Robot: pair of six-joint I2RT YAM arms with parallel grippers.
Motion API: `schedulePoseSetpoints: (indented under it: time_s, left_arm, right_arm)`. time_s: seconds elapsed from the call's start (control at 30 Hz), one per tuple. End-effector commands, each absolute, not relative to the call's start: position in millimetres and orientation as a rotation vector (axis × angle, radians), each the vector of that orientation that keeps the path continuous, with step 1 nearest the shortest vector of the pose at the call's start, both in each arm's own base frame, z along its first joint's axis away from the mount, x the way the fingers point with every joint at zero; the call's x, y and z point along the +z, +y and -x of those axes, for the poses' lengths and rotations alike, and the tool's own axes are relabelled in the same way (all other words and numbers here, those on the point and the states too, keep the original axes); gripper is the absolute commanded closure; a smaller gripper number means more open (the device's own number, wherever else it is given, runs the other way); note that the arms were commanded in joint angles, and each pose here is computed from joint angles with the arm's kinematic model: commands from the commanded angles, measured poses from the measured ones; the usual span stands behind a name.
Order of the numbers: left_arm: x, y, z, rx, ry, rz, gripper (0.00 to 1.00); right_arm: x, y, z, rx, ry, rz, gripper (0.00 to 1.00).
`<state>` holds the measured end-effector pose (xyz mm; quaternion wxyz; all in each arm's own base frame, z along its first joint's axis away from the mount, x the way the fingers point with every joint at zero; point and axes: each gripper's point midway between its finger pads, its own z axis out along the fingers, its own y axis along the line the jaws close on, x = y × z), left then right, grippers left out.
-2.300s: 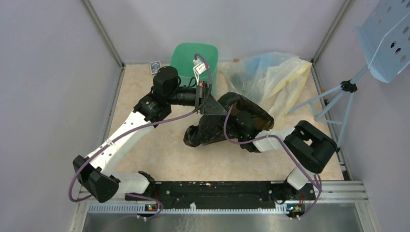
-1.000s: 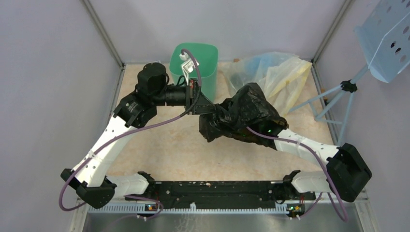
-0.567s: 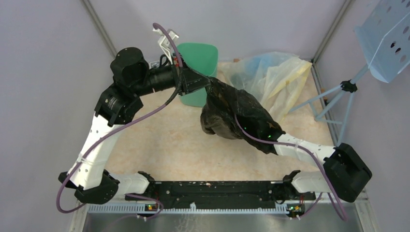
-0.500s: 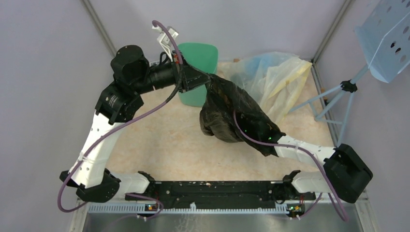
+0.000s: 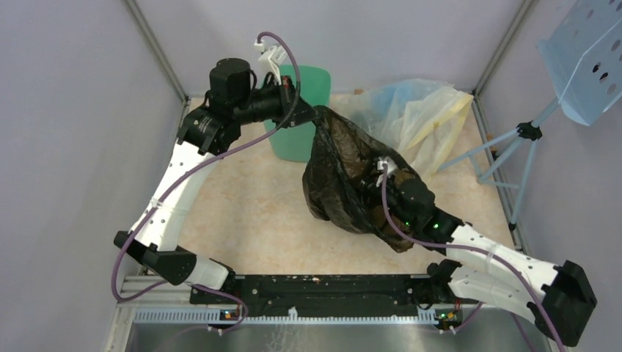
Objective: Put the trash bags into the trash bin
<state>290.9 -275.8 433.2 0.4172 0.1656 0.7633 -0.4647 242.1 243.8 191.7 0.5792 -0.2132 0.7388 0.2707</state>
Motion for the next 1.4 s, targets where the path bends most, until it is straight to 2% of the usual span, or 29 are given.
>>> schedulePoseSetpoints:
  time_s: [0.0, 0.37, 0.47, 0.57, 0.7, 0.8, 1.1, 1.37]
  left_arm:
    - [451.2, -269.7, -283.1, -1.157, 1.841, -0.456, 1.0]
    - [460.6, -263.2, -273.5, -1.154, 1.818, -0.461, 1.0]
    - [462.4, -259.1, -277.2, -1.131, 1.803, -0.44, 1.0]
    - [470.0, -257.0, -279.2, -1.132, 1.775, -0.429, 1.0]
    - [473.3, -256.7, -283.1, -1.13, 1.772, -0.427, 1.0]
    - [464.8, -253.5, -289.8, -1.09, 1.797, -0.414, 1.0]
    - [451.8, -243.5, -299.0, -1.009, 1.819, -0.39, 1.0]
    - [464.2, -254.1, -289.0, -1.087, 1.769, -0.482, 1.0]
  right_arm:
    - [272.4, 251.0, -231.6, 0.705, 1.567, 0.544, 0.48]
    - [392.9, 242.4, -200.2, 0.84, 1.473, 0.542, 0.28]
    - [392.4, 244.6, -196.4, 0.874, 1.507, 0.537, 0.29]
    - [362.4, 247.6, -200.0, 0.86, 1.573, 0.54, 0.34]
    - [316.6, 245.4, -202.5, 0.838, 1.668, 0.518, 0.34]
    - [310.3, 239.4, -194.4, 0.854, 1.689, 0.51, 0.34]
    - [348.6, 198.8, -168.7, 0.799, 1.641, 0.51, 0.3]
    - [421.5, 203.1, -155.8, 0.858, 1.522, 0.578, 0.29]
